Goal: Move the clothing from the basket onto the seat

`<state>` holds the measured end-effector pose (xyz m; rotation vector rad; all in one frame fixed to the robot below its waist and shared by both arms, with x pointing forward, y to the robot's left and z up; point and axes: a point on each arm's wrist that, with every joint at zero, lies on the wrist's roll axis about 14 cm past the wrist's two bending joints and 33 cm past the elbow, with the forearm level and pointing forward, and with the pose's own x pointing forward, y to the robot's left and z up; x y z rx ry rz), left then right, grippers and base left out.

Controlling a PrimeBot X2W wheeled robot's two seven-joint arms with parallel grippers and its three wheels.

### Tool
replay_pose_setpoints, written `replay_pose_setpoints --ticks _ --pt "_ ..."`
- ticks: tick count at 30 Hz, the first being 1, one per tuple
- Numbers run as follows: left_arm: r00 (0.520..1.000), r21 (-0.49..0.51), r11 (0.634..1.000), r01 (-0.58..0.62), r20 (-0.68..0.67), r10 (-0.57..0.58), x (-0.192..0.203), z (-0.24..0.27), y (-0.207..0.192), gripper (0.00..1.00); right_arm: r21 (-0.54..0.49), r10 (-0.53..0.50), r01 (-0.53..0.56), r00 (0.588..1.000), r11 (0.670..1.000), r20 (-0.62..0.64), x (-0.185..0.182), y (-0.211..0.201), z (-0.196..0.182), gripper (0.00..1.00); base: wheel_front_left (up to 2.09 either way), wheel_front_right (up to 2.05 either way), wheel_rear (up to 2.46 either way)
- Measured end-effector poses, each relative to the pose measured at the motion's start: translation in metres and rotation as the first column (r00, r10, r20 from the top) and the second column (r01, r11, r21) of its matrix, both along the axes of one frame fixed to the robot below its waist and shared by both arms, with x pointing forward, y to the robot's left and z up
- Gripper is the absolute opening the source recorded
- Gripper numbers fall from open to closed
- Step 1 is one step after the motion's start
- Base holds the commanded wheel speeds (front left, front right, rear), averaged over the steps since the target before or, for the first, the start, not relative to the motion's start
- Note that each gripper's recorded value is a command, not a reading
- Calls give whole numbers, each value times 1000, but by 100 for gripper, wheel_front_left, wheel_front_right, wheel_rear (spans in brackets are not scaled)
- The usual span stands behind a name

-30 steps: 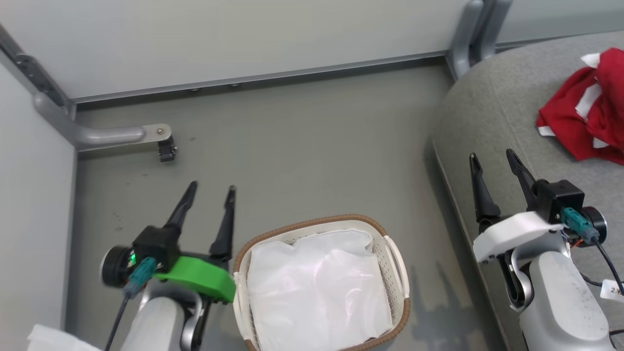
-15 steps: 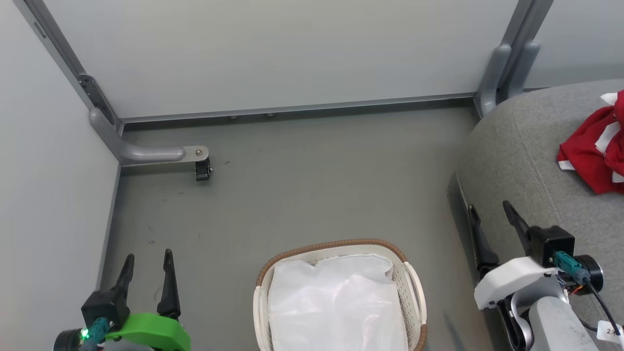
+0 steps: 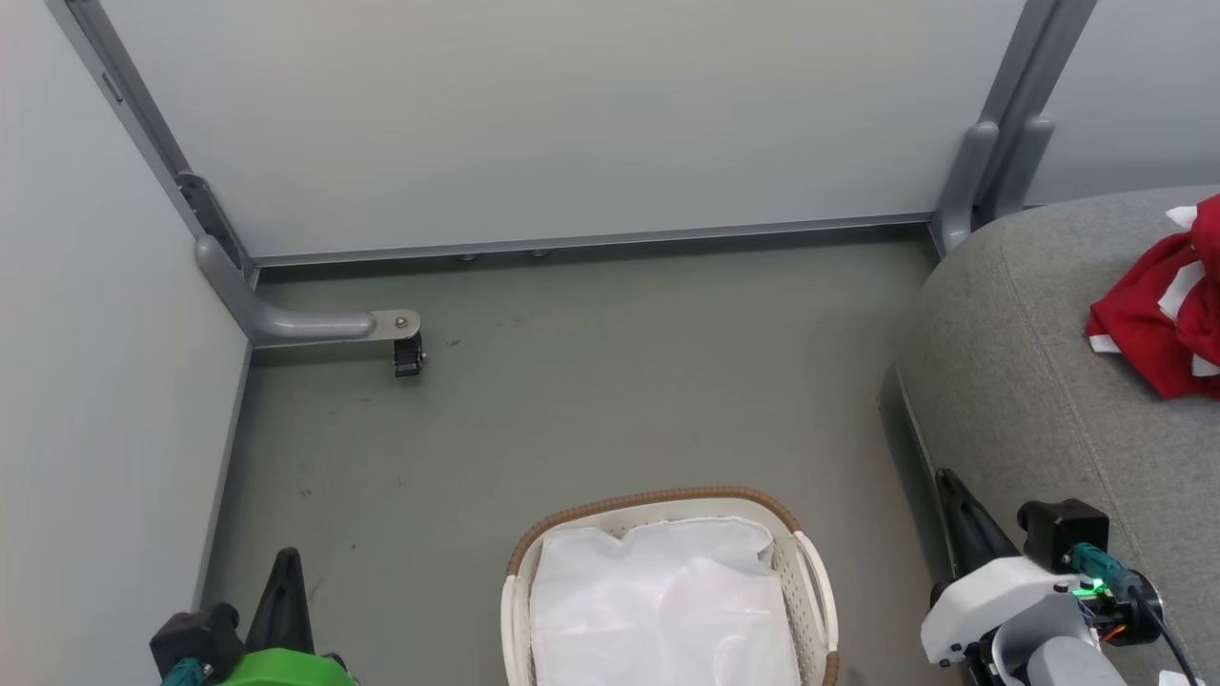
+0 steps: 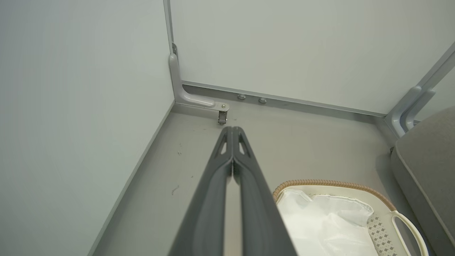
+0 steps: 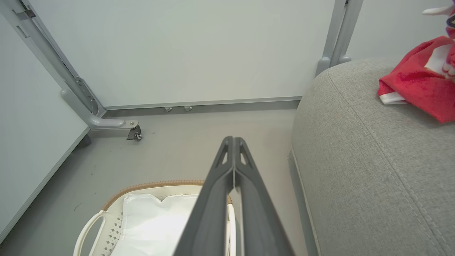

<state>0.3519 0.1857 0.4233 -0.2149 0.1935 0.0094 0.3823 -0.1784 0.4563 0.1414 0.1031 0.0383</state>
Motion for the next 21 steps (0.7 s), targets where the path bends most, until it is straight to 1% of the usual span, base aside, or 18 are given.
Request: replay_pose_setpoints --ticks 5,11,21 --pt "999 -86 995 -41 -12 40 0 0 4 0 90 -37 37 999 995 -11 1 -6 1 0 0 0 0" --pt "997 -185 980 -78 -12 77 2 4 7 0 198 -67 67 998 978 -9 3 -8 6 0 0 0 0" --pt "992 -335 934 -125 -20 125 5 10 10 0 362 -107 109 994 926 -26 2 -13 9 0 0 0 0"
